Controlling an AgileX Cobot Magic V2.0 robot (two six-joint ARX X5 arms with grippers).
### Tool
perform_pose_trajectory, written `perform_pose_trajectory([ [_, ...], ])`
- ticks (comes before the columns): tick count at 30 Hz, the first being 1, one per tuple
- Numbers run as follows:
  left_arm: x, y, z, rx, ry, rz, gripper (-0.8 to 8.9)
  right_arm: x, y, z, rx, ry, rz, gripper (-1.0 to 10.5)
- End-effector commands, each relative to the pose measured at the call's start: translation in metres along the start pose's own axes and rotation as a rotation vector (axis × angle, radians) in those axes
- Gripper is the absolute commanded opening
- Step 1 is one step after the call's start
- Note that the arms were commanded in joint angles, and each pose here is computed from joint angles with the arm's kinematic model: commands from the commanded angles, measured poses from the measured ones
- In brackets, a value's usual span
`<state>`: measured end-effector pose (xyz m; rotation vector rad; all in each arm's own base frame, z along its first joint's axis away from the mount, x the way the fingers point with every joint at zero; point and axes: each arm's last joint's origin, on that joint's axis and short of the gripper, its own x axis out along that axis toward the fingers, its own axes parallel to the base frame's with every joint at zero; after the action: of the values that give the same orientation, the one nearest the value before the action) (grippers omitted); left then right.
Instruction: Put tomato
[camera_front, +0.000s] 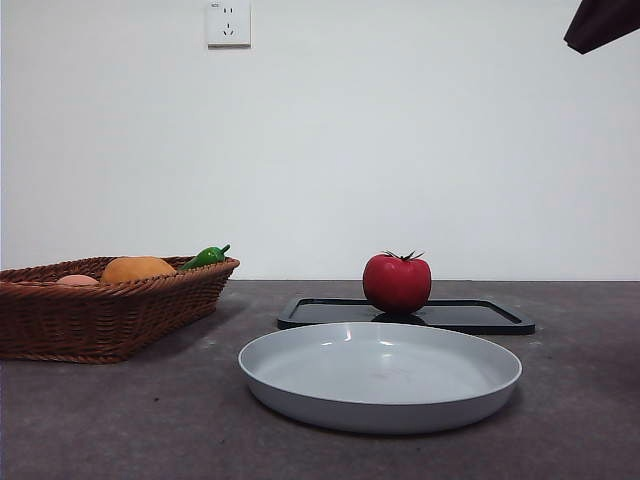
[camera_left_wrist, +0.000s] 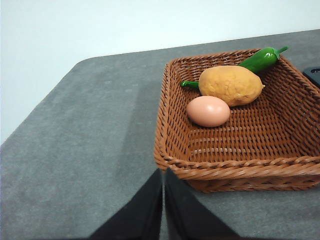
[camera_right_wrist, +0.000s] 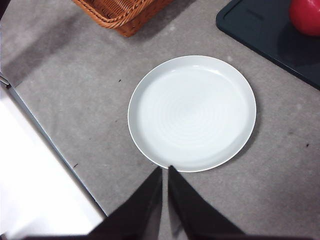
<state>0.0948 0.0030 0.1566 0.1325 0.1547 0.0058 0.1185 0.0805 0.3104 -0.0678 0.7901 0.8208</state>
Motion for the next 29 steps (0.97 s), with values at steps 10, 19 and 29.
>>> perform_pose_trajectory([
  [10,0.002,-0.001,-0.007,-0.012,0.026,0.003,0.07,0.000,0.001,0.003,0.005,-0.009,0.007,0.1],
  [19,0.002,-0.001,-0.007,-0.012,0.026,0.003,0.07,-0.001,0.001,0.003,0.004,-0.011,0.007,0.1],
  [29,0.002,-0.001,-0.007,-0.012,0.026,0.003,0.07,-0.040,-0.019,-0.009,-0.019,-0.388,-0.230,0.1],
])
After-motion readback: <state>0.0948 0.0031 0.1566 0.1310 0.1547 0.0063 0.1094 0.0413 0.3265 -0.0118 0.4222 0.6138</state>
